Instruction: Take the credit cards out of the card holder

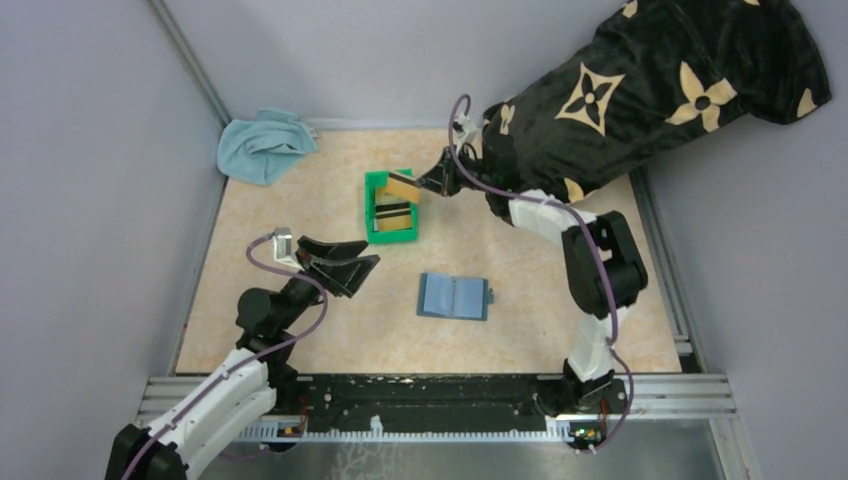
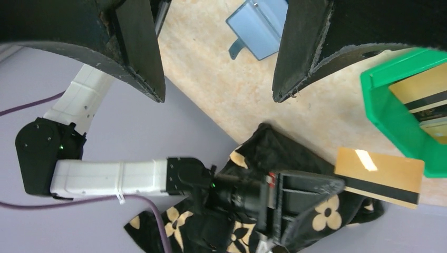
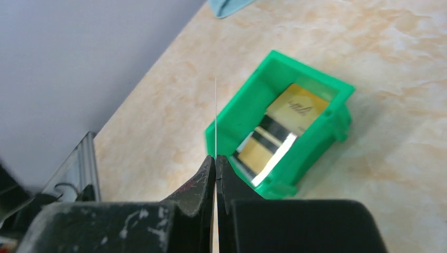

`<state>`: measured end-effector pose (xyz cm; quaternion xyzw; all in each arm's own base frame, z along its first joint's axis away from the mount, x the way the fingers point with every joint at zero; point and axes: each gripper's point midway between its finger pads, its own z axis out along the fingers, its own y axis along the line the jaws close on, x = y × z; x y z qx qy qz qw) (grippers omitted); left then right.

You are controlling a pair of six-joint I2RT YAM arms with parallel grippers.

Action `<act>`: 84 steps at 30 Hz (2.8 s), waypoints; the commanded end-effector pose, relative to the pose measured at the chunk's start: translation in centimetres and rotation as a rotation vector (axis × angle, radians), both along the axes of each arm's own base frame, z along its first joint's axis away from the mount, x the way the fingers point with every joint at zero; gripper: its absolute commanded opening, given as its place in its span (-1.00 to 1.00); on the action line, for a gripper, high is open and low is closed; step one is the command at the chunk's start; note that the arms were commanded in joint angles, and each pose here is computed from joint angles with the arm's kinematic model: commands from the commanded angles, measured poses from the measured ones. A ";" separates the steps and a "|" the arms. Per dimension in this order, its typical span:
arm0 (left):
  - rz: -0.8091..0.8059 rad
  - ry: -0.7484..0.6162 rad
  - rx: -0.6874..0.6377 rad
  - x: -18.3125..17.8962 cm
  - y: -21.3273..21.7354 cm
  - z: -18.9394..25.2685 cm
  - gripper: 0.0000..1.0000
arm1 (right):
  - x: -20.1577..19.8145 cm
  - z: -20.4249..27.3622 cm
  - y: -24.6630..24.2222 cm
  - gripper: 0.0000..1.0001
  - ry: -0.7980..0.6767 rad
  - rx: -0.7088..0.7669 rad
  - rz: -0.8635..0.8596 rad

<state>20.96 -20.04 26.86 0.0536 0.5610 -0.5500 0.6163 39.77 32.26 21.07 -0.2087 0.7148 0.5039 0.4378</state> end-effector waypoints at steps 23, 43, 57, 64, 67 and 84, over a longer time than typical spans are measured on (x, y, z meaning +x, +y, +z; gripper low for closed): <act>0.130 0.049 0.138 0.7 1.9 -1.6 0.63 | 7.5 -7.4 7.8 -1.00 0.272 -0.317 0.020; 0.072 0.064 0.157 0.4 0.9 -2.5 0.65 | 7.8 6.0 2.7 -0.29 -0.177 -0.217 -0.265; -0.161 0.175 0.334 2.9 -5.7 -7.3 -1.00 | -6.2 -7.0 -7.3 -1.00 0.048 -0.316 -0.406; -0.135 0.325 0.496 3.8 -9.4 -12.9 -1.00 | -12.2 -10.5 -7.0 -0.76 0.111 -0.394 -0.342; -0.187 0.385 0.529 3.0 -10.4 -15.1 -0.71 | -13.6 -11.5 -7.6 -0.50 0.141 -0.393 -0.339; -0.173 0.589 0.691 1.3 -8.6 -23.9 0.10 | -16.3 -13.5 -15.9 -0.11 0.224 -0.446 -0.668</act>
